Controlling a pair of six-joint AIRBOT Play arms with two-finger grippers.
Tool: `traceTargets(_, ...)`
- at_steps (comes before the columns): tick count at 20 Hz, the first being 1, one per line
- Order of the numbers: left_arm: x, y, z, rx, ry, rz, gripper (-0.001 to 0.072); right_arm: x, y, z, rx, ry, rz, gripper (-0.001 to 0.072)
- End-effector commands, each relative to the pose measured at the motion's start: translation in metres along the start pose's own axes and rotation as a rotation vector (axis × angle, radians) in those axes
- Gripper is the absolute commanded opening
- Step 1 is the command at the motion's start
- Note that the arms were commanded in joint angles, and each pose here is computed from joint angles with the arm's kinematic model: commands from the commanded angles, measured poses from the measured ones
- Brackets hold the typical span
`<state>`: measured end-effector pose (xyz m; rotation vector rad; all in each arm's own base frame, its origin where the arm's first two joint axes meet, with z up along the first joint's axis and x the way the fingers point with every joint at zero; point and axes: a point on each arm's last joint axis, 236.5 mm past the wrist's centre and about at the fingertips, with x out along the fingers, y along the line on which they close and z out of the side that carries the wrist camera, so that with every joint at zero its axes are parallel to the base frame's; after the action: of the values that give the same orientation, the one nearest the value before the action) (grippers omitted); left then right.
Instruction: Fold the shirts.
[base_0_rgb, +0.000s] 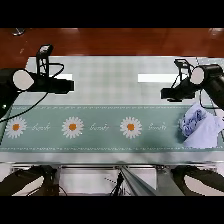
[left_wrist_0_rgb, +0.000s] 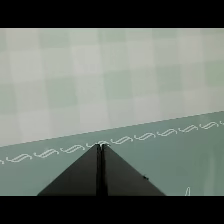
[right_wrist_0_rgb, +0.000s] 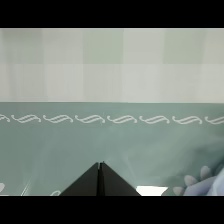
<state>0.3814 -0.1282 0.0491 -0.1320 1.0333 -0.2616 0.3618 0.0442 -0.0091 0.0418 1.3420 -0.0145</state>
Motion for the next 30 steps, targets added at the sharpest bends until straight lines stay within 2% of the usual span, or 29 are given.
traceTargets(1, 0.000, 0.000, 0.000, 0.000, 0.001, 0.001, 0.0017, 0.000, 0.000, 0.001, 0.000, -0.002, 0.001, 0.0032)
traceTargets(7, 0.000, 0.000, 0.018, 0.002, -0.078, -0.003, 0.0017, -0.001, -0.004, 0.027, -0.018, -0.114, -0.017, 0.0032)
traceTargets(8, -0.001, 0.001, 0.027, 0.006, -0.114, 0.001, 0.0041, -0.003, -0.009, 0.040, -0.035, -0.168, -0.041, 0.0058)
traceTargets(9, -0.002, 0.003, 0.036, 0.019, -0.154, 0.013, 0.0307, -0.007, -0.017, 0.055, -0.067, -0.234, -0.082, 0.0349)
traceTargets(10, -0.004, 0.005, 0.044, 0.028, -0.188, 0.020, 0.0705, -0.012, -0.029, 0.070, -0.119, -0.294, -0.144, 0.0619)
traceTargets(12, -0.005, 0.009, 0.052, 0.047, -0.219, 0.039, 0.0704, -0.026, -0.065, 0.093, -0.108, -0.387, -0.278, 0.0626)
traceTargets(14, -0.005, 0.010, 0.052, 0.051, -0.218, 0.044, 0.0704, -0.035, -0.122, 0.096, 0.085, -0.426, -0.356, 0.0626)
traceTargets(16, -0.003, 0.010, 0.051, 0.050, -0.215, 0.044, 0.0703, -0.033, -0.179, 0.072, 0.271, -0.361, -0.386, 0.0619)
traceTargets(18, 0.001, 0.009, 0.049, 0.049, -0.204, 0.042, 0.0703, -0.026, -0.219, 0.019, 0.346, -0.169, -0.416, 0.0615)
traceTargets(21, 0.010, 0.005, 0.044, 0.049, -0.179, 0.033, 0.0703, -0.020, -0.232, -0.048, 0.393, 0.055, -0.302, 0.0615)
traceTargets(24, 0.026, -0.002, 0.034, 0.065, -0.138, 0.024, 0.0703, -0.005, -0.222, -0.095, 0.529, 0.138, -0.151, 0.0615)
traceTargets(30, 0.043, -0.019, 0.014, 0.102, -0.060, 0.007, 0.0703, 0.046, -0.187, -0.136, 0.564, 0.228, -0.025, 0.0615)
